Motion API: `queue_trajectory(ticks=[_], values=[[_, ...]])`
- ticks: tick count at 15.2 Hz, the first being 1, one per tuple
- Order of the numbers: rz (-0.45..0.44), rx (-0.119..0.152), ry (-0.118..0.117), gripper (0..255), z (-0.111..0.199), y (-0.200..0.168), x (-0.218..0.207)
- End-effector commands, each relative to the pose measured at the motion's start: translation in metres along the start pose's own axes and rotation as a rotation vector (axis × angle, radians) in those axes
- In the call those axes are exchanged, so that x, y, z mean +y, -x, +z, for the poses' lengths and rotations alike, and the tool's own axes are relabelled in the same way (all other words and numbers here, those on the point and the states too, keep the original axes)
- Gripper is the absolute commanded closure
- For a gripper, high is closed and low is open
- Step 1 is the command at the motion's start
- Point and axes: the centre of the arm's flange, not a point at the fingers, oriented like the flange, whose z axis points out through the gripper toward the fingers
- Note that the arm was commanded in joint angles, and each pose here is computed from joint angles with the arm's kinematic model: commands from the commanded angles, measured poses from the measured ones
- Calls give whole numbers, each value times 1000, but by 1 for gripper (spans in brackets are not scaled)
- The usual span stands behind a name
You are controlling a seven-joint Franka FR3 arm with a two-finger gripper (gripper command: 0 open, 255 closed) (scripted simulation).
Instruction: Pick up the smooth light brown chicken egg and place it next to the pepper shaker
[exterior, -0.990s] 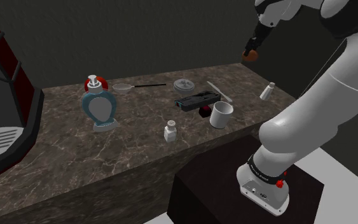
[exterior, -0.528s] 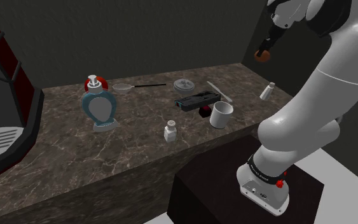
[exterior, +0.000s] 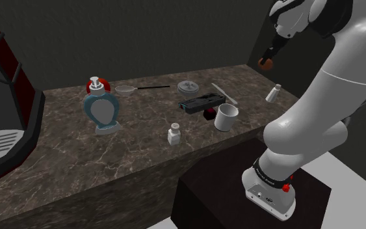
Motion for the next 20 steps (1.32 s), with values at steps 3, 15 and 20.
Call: queue_trajectory(ticks=[3, 15, 20], values=[[0, 0, 1, 255, 20, 3, 0], [0, 0, 1, 255, 83, 14, -2], [0, 0, 1, 255, 109, 19, -3]])
